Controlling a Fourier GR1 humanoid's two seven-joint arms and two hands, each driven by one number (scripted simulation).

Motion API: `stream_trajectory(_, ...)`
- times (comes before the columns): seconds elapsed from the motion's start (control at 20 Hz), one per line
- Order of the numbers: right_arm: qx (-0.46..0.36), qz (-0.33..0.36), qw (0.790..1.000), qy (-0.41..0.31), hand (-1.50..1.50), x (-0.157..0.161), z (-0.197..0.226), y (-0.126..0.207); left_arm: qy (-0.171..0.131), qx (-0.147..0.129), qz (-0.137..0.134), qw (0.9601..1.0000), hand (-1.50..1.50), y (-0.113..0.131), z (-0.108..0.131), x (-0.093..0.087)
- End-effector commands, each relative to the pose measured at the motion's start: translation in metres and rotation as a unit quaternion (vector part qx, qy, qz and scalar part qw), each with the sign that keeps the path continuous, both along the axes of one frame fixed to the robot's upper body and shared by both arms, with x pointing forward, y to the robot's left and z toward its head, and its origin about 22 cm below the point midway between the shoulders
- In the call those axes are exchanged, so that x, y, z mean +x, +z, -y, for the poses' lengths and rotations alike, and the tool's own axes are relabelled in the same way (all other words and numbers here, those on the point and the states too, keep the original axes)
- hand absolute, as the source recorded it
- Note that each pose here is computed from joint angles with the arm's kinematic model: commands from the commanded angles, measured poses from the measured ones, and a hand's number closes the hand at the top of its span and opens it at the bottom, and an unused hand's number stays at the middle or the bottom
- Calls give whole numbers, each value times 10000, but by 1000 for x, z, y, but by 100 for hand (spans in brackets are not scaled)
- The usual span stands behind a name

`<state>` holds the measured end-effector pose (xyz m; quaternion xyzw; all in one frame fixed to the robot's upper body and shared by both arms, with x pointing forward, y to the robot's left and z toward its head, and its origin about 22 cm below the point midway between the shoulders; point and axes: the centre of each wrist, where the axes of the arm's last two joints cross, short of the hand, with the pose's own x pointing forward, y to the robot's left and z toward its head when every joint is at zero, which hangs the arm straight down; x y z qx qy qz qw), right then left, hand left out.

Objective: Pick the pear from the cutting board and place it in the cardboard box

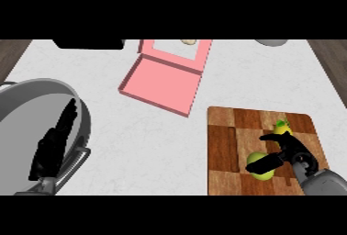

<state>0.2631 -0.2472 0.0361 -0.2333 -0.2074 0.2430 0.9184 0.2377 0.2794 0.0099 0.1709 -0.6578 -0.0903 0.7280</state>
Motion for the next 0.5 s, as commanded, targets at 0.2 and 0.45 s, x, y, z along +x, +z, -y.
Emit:
stream_trajectory(0.2, -1215, -402, 9914, -274, 150, 10, 9, -8, -46, 39, 24, 10000, 0, -2, -13, -2)
stream_trajectory(0.45, -1706, 1234, 9567, 2008, 150, 37, 11, 34, -311, 20, 95, 9995, 0, 8, 7, 9)
